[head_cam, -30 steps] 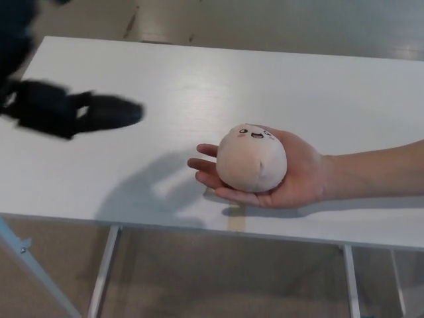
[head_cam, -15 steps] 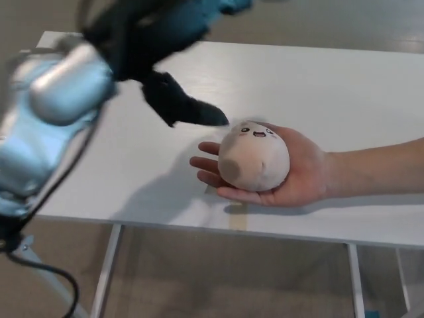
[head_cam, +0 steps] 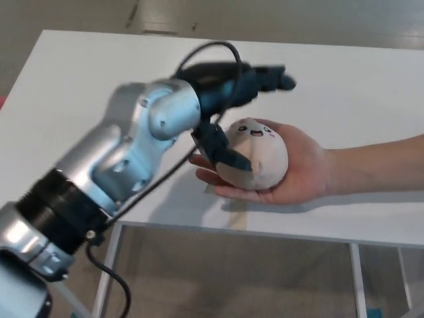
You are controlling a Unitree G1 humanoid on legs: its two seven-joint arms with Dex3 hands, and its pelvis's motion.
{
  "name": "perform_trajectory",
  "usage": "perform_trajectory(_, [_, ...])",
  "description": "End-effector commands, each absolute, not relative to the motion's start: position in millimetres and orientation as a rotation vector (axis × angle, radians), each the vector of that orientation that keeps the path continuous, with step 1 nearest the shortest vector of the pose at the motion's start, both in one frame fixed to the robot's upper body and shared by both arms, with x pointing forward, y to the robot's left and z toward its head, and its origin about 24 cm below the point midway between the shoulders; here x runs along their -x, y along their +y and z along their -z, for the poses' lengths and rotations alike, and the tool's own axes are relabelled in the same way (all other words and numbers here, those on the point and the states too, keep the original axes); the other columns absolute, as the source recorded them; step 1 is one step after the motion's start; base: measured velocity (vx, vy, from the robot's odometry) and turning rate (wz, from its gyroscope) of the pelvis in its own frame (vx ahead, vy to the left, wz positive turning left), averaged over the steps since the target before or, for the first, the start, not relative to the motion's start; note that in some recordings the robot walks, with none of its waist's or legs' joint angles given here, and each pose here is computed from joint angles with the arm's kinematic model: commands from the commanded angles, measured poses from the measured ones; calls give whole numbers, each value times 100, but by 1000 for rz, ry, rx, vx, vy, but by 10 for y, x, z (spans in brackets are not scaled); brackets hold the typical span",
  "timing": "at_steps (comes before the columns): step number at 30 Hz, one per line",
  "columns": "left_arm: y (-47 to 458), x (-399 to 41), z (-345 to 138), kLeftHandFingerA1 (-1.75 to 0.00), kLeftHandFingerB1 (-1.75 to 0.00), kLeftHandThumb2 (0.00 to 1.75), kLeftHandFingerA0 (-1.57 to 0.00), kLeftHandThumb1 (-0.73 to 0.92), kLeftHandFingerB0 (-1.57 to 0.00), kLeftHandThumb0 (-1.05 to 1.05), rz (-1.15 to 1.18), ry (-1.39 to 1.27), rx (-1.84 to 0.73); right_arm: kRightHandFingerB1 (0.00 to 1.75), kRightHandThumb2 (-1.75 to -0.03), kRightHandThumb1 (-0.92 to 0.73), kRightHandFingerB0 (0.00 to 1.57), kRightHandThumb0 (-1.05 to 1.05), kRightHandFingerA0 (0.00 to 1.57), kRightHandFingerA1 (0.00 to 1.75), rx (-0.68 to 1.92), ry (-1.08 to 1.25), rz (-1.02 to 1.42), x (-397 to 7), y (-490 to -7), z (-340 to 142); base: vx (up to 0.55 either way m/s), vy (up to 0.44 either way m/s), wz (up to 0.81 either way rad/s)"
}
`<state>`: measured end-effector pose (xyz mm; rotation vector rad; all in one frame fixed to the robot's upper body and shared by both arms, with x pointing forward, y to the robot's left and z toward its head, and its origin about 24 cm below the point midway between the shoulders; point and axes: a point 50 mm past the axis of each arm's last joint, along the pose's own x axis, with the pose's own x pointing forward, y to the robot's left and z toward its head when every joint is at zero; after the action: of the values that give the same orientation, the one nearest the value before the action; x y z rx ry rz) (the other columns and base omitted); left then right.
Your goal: Use the left hand to take the pink dumpling toy on a person's hand and put it on the desk.
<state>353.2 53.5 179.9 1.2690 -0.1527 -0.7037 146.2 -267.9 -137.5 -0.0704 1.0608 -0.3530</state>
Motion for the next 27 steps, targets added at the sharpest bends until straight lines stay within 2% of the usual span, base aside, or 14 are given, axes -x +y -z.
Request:
perform_trajectory(1, [524, -3605, -1647, -40, -28, 77, -5, 39, -3, -59, 656, -23, -1355, 44, -60, -68, 58, -22, 58, 43, 52, 1080, 360, -1416, -2713, 1382, 0, 0, 0])
perform_trajectory(9, [453, -3599, -1387, -39, -27, 74, -6, 39, 0, -58, 669, 41, -1410, 44, -60, -68, 58, -22, 58, 43, 39, 1084, 368, -1403, -2697, 1393, 0, 0, 0])
perform_trajectory(10, [445, -3594, -1334, -48, -48, 81, 0, 20, 0, -31, 677, 46, -1424, 44, -60, -68, 59, -22, 58, 43, 34, 1082, 374, -1407, -2695, 1392, 0, 0, 0])
perform_trajectory(12, [433, -3594, -1279, -48, -48, 81, 0, 20, 0, -31, 685, 48, -1442, 44, -60, -68, 59, -22, 58, 43, 27, 1076, 382, -1427, -2692, 1386, 0, 0, 0])
perform_trajectory(13, [434, -3593, -1246, -44, -36, 68, -35, 40, -15, -56, 702, 50, -1431, 44, -60, -68, 60, -21, 59, 43, 21, 1073, 384, -1431, -2691, 1385, 0, 0, 0])
perform_trajectory(14, [434, -3592, -1229, -44, -36, 68, -35, 40, -15, -56, 710, 51, -1426, 44, -60, -68, 60, -21, 59, 43, 19, 1072, 385, -1431, -2690, 1385, 0, 0, 0])
perform_trajectory(15, [434, -3599, -1223, -58, -40, 71, -68, 42, -26, -52, 722, 50, -1392, 44, -60, -68, 60, -21, 59, 43, 20, 1067, 384, -1448, -2692, 1378, 0, 0, 0])
perform_trajectory(16, [434, -3603, -1220, -58, -40, 71, -68, 42, -26, -52, 726, 49, -1377, 44, -60, -68, 60, -21, 59, 43, 20, 1065, 384, -1455, -2693, 1375, 0, 0, 0])
perform_trajectory(17, [436, -3597, -1204, -82, -35, 57, -82, 55, -47, -36, 726, 36, -1352, 44, -60, -68, 60, -21, 59, 43, 23, 1064, 380, -1460, -2693, 1373, 0, 0, 0])
perform_trajectory(18, [439, -3593, -1200, -117, -59, 89, -83, 58, -62, -33, 723, 27, -1336, 44, -60, -68, 60, -22, 58, 43, 19, 1063, 378, -1466, -2689, 1372, 0, 0, 0])
perform_trajectory(19, [441, -3591, -1197, -117, -59, 89, -83, 58, -62, -33, 720, 18, -1322, 44, -60, -68, 60, -22, 58, 43, 14, 1061, 376, -1473, -2684, 1372, 0, 0, 0])
perform_trajectory(20, [442, -3590, -1203, -146, -47, 63, -76, 69, -76, -26, 716, 6, -1323, 44, -60, -68, 60, -22, 58, 43, 11, 1060, 375, -1475, -2682, 1371, 0, 0, 0])
perform_trajectory(22, [450, -3580, -1209, -156, -52, 63, -68, 75, -84, -20, 707, -12, -1321, 45, -60, -67, 60, -24, 57, 43, 12, 1061, 371, -1471, -2678, 1374, 0, 0, 0])
perform_trajectory(27, [499, -3585, -1252, -149, -53, 66, -68, 77, -80, -23, 648, -76, -1286, 44, -60, -67, 59, -24, 56, 42, 15, 1060, 365, -1502, -2671, 1365, 0, 0, 0])
